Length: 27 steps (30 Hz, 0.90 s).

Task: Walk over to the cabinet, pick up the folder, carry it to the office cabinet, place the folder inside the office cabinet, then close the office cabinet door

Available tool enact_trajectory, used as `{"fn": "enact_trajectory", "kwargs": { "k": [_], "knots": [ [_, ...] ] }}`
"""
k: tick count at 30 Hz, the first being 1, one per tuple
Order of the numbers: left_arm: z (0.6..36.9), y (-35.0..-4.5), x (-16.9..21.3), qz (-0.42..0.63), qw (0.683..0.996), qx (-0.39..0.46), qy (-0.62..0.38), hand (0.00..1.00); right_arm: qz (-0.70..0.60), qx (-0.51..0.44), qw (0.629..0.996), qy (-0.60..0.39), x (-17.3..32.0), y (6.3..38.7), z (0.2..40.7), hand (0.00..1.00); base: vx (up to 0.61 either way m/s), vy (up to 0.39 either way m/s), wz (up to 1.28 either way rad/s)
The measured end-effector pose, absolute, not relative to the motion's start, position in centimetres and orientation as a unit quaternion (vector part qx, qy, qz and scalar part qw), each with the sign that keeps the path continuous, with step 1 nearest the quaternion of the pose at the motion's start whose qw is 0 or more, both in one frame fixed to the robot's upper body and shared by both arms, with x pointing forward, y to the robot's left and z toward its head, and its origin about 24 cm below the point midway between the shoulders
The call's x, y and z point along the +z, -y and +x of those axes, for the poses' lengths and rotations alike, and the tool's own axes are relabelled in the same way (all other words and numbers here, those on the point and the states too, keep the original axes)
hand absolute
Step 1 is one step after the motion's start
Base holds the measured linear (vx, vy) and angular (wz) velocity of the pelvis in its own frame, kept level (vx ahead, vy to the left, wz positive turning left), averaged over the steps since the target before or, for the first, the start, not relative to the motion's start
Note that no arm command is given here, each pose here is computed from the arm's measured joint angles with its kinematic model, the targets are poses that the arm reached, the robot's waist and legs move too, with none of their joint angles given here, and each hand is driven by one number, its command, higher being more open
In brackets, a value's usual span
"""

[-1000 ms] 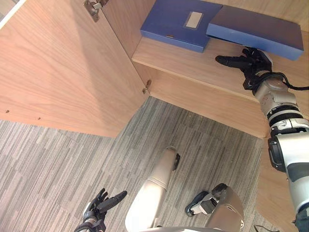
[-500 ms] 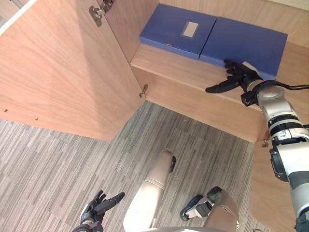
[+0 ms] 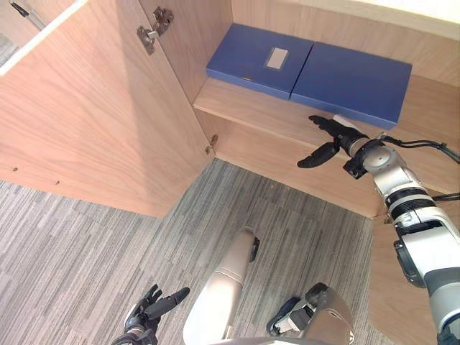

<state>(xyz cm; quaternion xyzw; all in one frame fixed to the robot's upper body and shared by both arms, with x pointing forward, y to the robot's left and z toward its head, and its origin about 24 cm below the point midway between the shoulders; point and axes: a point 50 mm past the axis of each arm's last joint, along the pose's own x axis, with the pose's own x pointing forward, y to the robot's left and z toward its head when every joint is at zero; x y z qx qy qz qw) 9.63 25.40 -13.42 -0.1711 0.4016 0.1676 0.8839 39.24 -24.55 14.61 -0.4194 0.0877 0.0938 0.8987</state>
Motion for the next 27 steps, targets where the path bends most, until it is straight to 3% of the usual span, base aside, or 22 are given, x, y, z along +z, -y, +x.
{"fn": "enact_trajectory", "kwargs": {
  "k": [4,9,11,15,18,21,27],
  "knots": [
    [9.8,-25.0,-13.6,-0.17,0.883,0.165,-0.405,1.0,-0.406,0.117,0.898,-0.126,11.4,22.7,39.1,1.0,0.08,-0.005,-0.19],
    [10.1,-24.3,-13.7,-0.173,0.881,0.17,-0.407,1.0,-0.386,0.168,0.881,-0.217,3.5,19.2,36.6,1.0,0.11,-0.017,-0.24],
    [10.4,-23.8,-13.8,-0.166,0.882,0.166,-0.409,1.0,-0.366,0.199,0.86,-0.294,-1.9,17.5,33.5,1.0,0.16,-0.021,-0.33],
    [12.3,-22.6,-13.8,-0.169,0.887,0.15,-0.403,1.0,-0.299,0.212,0.854,-0.37,-6.8,15.8,29.2,1.0,0.14,-0.057,-0.42],
    [14.1,-22.1,-13.3,-0.158,0.897,0.143,-0.388,1.0,-0.241,0.167,0.864,-0.409,-9.3,16.2,26.5,1.0,0.01,-0.115,-0.29],
    [14.3,-21.9,-13.5,-0.132,0.896,0.148,-0.396,1.0,-0.115,0.067,0.871,-0.472,-12.8,17.0,21.1,1.0,0.02,-0.099,-0.31],
    [11.9,-20.2,-15.1,-0.118,0.873,0.147,-0.45,1.0,0.032,-0.061,0.822,-0.565,-16.6,16.8,11.7,1.0,-0.01,-0.011,-0.43]
  ]
}}
